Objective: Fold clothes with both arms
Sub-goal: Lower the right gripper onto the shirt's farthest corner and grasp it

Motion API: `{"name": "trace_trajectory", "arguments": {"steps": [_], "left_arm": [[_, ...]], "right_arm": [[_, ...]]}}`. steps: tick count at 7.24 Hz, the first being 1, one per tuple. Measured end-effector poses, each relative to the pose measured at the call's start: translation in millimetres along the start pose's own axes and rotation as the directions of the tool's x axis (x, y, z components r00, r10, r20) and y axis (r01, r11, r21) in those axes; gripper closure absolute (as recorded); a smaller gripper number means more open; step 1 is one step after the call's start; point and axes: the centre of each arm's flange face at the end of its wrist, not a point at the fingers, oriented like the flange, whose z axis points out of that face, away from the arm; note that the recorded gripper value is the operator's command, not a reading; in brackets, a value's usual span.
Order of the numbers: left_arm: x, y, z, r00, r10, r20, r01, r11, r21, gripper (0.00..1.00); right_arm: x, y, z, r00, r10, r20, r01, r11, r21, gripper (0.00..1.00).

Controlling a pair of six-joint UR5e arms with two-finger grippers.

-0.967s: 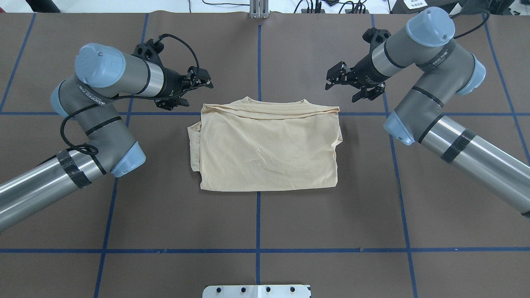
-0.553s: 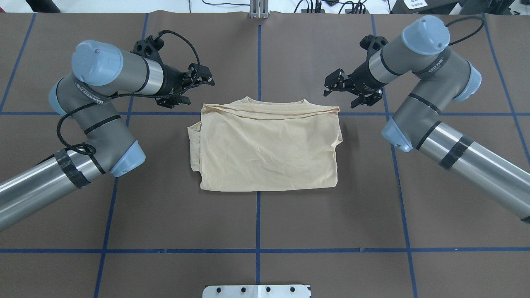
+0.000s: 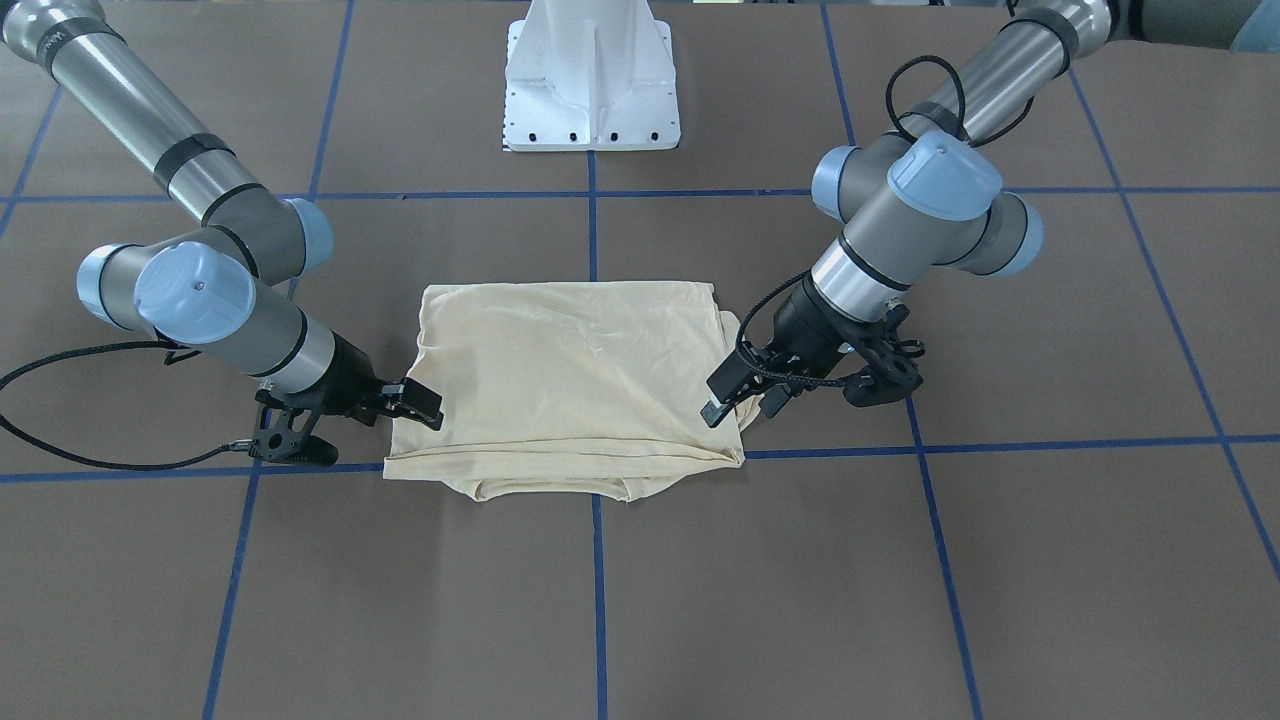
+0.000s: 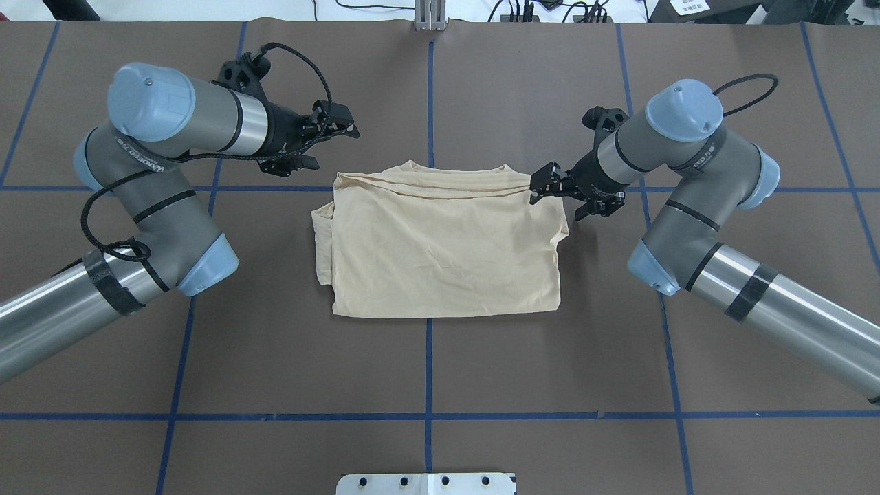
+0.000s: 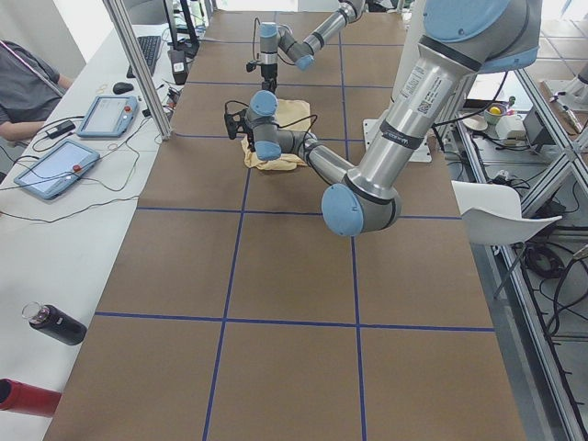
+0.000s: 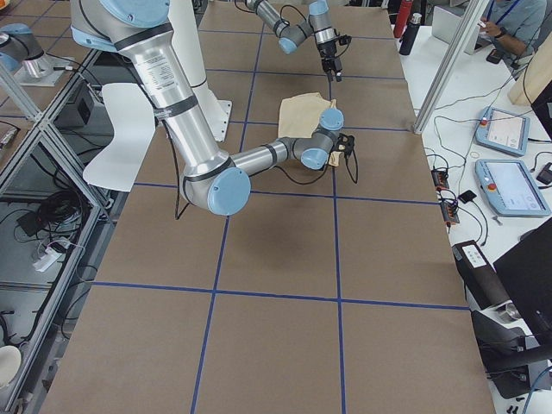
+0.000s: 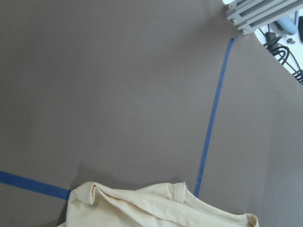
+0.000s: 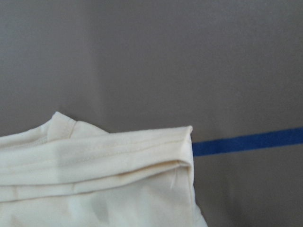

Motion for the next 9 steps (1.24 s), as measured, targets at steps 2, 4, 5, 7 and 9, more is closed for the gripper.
{"name": "trace_trajectory", "arguments": {"steps": [2, 4, 5, 7, 9], "left_arm": [[-1.1, -0.1, -0.5, 1.000, 0.000, 0.001, 0.000, 1.000, 0.001, 0.00], [-3.7, -0.2, -1.0, 1.000, -0.002, 0.003, 0.002, 1.000, 0.002, 0.00], [-4.2, -0.2, -1.1, 1.000, -0.002, 0.003, 0.002, 1.000, 0.002, 0.00], [-4.7, -0.3, -1.2, 1.000, -0.003, 0.004, 0.003, 1.000, 0.003, 0.00], [-5.3, -0.5, -1.1, 1.000, -0.004, 0.004, 0.004, 1.000, 0.004, 0.00]], "right_arm": [[-3.1, 9.9, 9.6, 1.000, -0.009, -0.004, 0.009, 1.000, -0.014, 0.42], [-3.5, 8.9, 8.1, 1.000, -0.008, -0.003, 0.008, 1.000, -0.014, 0.61], [-4.2, 8.2, 6.3, 1.000, -0.008, 0.000, 0.008, 1.000, -0.016, 0.64], [-5.0, 6.9, 4.2, 1.000, -0.008, 0.003, 0.008, 1.000, -0.015, 1.00], [-6.3, 5.6, 0.7, 1.000, -0.009, 0.007, 0.009, 1.000, -0.012, 1.00]]}}
